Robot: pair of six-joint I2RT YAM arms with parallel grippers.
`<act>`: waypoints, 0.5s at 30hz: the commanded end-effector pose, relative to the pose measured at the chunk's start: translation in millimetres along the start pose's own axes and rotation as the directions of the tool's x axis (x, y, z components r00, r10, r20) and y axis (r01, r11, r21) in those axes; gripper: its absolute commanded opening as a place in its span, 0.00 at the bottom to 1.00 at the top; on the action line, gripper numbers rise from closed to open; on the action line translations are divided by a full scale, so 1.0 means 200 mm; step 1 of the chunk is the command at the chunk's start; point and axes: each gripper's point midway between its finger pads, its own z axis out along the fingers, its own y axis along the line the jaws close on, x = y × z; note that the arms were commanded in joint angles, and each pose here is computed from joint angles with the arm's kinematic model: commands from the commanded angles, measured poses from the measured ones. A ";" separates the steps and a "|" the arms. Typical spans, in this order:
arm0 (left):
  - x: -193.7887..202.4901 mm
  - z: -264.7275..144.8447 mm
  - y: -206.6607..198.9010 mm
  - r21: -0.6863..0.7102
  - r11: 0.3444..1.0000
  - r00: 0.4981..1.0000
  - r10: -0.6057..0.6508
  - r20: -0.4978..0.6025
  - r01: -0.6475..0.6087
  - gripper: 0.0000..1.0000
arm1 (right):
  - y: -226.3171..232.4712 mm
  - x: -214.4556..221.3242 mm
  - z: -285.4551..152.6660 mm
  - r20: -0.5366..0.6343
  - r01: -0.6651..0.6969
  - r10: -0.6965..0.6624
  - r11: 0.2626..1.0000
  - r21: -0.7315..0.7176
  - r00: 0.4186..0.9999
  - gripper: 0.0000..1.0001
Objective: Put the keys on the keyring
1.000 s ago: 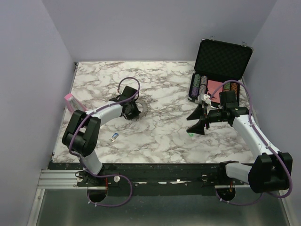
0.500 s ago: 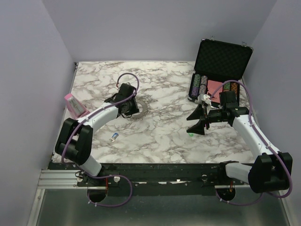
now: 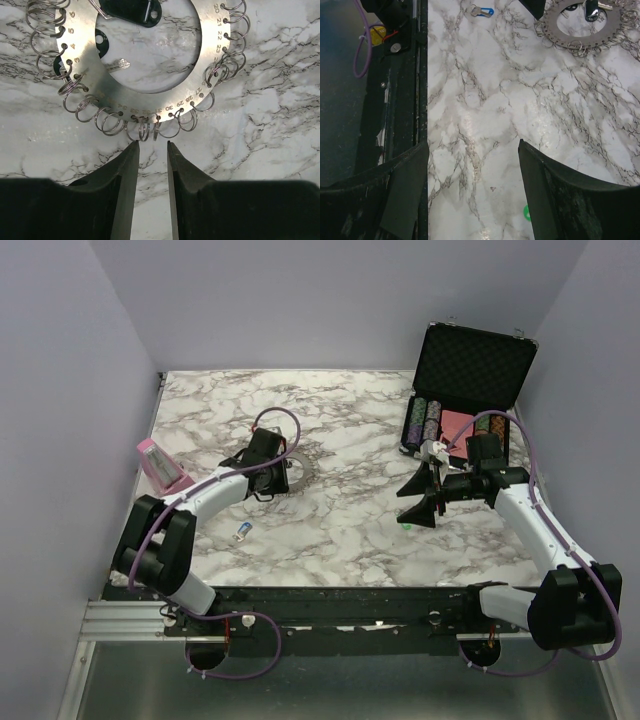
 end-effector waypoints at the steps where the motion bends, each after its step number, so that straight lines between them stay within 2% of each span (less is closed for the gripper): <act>1: -0.04 0.03 -0.04 0.041 0.998 0.999 0.047 -0.020 -0.046 0.35 | 0.04 -0.02 0.00 0.027 0.010 -0.010 1.000 -0.025 1.000 0.80; 15: -0.06 0.11 -0.04 0.003 0.999 0.995 0.055 -0.080 -0.055 0.29 | 0.03 -0.02 0.00 0.026 0.011 -0.010 1.000 -0.026 1.000 0.80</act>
